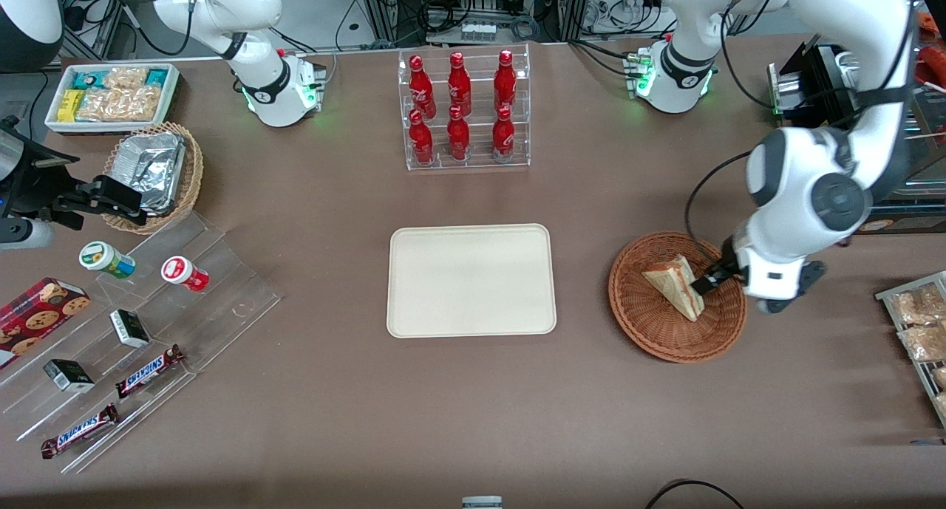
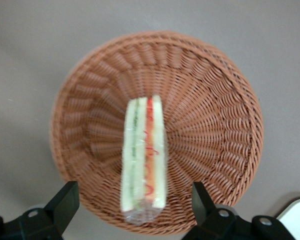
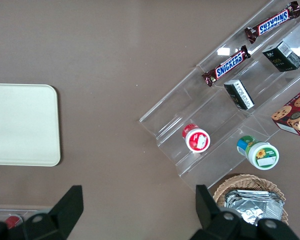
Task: Place sandwich from basket to tray
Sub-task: 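Move the open left gripper down over the sandwich in the basket, then close the left gripper on the wrapped sandwich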
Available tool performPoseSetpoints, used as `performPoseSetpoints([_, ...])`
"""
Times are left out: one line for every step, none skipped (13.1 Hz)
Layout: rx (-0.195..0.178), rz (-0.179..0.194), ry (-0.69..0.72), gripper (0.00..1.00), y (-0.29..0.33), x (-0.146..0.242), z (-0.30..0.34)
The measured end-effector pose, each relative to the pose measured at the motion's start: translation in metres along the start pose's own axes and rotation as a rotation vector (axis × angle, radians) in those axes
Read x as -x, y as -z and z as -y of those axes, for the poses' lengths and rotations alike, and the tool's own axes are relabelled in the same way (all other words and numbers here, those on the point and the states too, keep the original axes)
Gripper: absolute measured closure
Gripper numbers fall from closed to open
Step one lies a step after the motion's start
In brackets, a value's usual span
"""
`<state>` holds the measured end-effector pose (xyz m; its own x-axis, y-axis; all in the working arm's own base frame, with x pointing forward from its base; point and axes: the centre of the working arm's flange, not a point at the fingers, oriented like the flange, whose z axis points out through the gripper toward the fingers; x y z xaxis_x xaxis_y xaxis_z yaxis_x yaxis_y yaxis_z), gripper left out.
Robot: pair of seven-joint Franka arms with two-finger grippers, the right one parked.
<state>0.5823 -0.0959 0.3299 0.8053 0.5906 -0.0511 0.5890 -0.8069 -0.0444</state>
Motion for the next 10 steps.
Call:
performPoseSetpoints([-0.002, 0.001, -0.003, 0.00, -0.010, 0.003, -0.006])
performPoseSetpoints([-0.007, 0.005, -0.006, 0.00, -0.019, 0.003, -0.009])
performPoseSetpoints([-0.016, 0.014, -0.010, 0.00, -0.028, 0.005, -0.010])
performPoseSetpoints([-0.026, 0.023, -0.016, 0.00, -0.036, 0.007, -0.013])
performPoseSetpoints([-0.033, 0.029, -0.021, 0.00, -0.041, 0.010, -0.014])
performPoseSetpoints([-0.036, 0.031, -0.023, 0.00, -0.044, 0.011, -0.015])
performPoseSetpoints([-0.036, 0.031, -0.023, 0.01, -0.046, 0.011, -0.015])
performPoseSetpoints([-0.038, 0.033, -0.023, 0.02, -0.047, 0.011, -0.015])
performPoseSetpoints([-0.040, 0.034, -0.022, 0.05, -0.050, 0.011, -0.014])
performPoseSetpoints([-0.043, 0.038, -0.022, 0.11, -0.053, 0.011, -0.014])
